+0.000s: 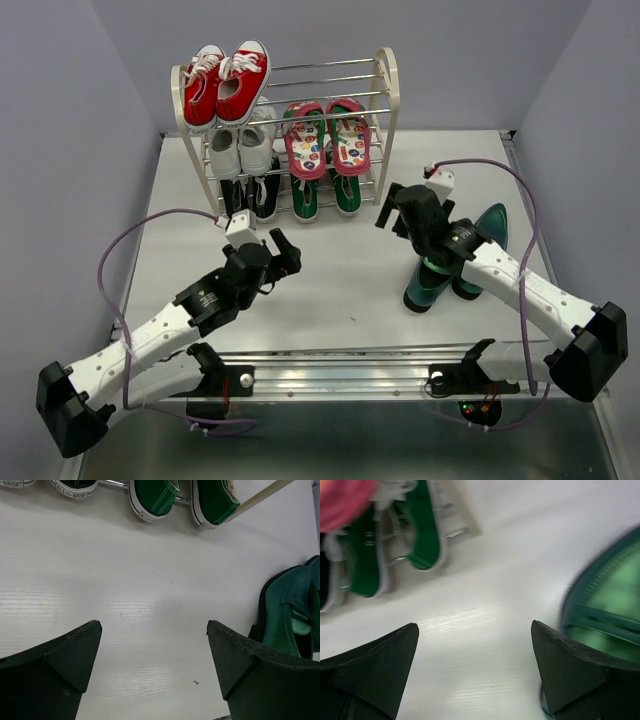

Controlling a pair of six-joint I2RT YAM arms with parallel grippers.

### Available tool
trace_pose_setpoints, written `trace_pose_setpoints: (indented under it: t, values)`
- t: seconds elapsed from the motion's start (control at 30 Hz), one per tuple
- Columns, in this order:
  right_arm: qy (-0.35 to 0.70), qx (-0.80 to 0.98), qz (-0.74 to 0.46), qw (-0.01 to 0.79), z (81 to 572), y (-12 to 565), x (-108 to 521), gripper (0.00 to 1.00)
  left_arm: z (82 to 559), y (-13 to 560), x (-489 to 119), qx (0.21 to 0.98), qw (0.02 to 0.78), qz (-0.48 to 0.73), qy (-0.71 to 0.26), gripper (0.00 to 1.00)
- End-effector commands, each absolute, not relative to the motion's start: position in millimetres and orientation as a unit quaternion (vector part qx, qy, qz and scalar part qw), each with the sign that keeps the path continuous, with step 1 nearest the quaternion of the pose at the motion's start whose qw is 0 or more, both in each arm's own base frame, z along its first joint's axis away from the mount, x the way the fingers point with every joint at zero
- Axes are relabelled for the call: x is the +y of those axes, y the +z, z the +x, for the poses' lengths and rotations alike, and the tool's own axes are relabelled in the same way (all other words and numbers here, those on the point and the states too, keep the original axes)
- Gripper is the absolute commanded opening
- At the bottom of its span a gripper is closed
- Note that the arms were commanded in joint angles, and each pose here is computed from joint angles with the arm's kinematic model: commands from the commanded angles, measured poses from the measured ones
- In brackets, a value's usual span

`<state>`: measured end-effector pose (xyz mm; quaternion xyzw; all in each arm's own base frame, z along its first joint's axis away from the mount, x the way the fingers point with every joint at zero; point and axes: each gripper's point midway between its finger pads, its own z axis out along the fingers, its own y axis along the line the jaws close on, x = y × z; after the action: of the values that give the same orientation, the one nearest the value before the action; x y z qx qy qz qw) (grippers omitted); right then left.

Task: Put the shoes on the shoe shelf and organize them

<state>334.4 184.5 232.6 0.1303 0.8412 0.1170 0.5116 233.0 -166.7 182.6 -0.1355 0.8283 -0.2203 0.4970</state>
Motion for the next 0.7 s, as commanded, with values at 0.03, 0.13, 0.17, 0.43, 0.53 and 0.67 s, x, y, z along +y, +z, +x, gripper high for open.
trace_pose_setpoints:
  t: [0.03, 0.13, 0.17, 0.43, 0.53, 0.67]
  values:
    - [-0.074, 0.827, 0.239, 0.503, 294.6, 211.6, 78.4, 1.00, 241.7, 206.5, -209.1, 0.825, 0.483, -0.097, -0.278, 0.99]
    - [-0.088, 0.827, 0.277, 0.481, 293.2, 203.5, 46.7, 1.00, 238.6, 222.4, -252.9, 0.817, 0.468, -0.044, -0.333, 0.99]
    - [-0.092, 0.828, 0.286, 0.473, 293.4, 200.0, 38.8, 1.00, 237.2, 228.4, -264.3, 0.815, 0.465, -0.033, -0.345, 0.99]
    - [-0.155, 0.793, 0.377, 0.453, 278.7, 189.2, -38.0, 1.00, 222.1, 238.9, -402.4, 0.826, 0.408, 0.120, -0.371, 0.99]
    - [-0.177, 0.772, 0.401, 0.461, 270.1, 192.5, -56.2, 1.00, 227.3, 220.0, -437.8, 0.845, 0.381, 0.155, -0.343, 0.99]
    - [-0.161, 0.770, 0.404, 0.467, 269.5, 195.8, -55.3, 1.00, 229.3, 194.6, -472.3, 0.861, 0.347, 0.187, -0.323, 0.99]
